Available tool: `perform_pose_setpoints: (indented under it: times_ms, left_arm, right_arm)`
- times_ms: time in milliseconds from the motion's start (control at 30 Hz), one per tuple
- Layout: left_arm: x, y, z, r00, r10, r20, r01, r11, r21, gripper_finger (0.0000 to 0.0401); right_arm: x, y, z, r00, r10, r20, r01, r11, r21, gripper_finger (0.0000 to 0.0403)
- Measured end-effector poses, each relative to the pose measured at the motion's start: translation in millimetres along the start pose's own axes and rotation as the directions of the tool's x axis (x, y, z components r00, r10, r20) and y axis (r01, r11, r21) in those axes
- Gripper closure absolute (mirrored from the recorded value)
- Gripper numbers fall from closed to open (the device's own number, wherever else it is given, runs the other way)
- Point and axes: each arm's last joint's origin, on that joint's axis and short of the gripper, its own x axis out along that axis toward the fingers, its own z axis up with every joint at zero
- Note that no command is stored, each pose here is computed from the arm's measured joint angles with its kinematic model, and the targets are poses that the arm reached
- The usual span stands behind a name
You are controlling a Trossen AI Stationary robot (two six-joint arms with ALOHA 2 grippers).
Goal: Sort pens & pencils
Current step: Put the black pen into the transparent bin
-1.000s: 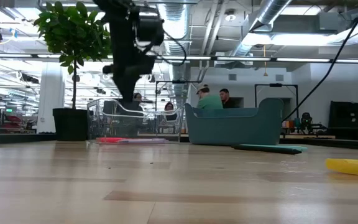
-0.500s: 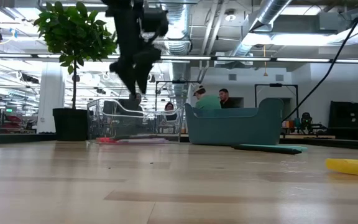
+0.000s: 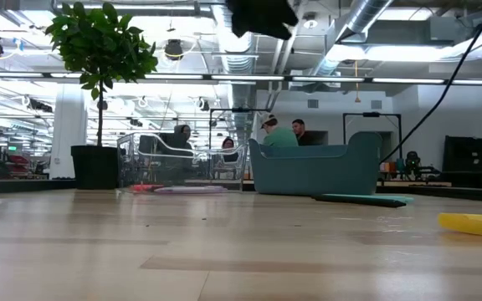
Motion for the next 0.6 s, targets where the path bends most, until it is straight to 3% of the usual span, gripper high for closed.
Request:
perform_pose_setpoints:
  times_ms: [100, 267, 367, 600]
  left_arm:
    - [19, -7, 2, 0.998, -0.041, 0.056, 0.038, 0.998, 0.056, 0.0215]
    - [69, -6, -24, 0.987, -0.139, -0.080, 0.149, 0.981, 0.126, 0.0219]
    - [102, -5, -42, 0.980, -0.145, -0.139, 0.170, 0.967, 0.189, 0.0219]
    - [170, 7, -65, 0.971, -0.178, -0.159, 0.215, 0.943, 0.254, 0.0220]
  right_arm:
    - [0, 1, 0, 1.000, 0.004, 0.000, -0.004, 1.000, 0.003, 0.0280]
    - [1, 0, -1, 1.000, 0.004, -0.002, -0.004, 1.000, 0.001, 0.0280]
    - [3, 1, -2, 1.000, 0.001, -0.002, -0.001, 1.000, -0.001, 0.0280]
    - [4, 3, -2, 1.000, 0.012, -0.005, -0.012, 1.000, 0.007, 0.0280]
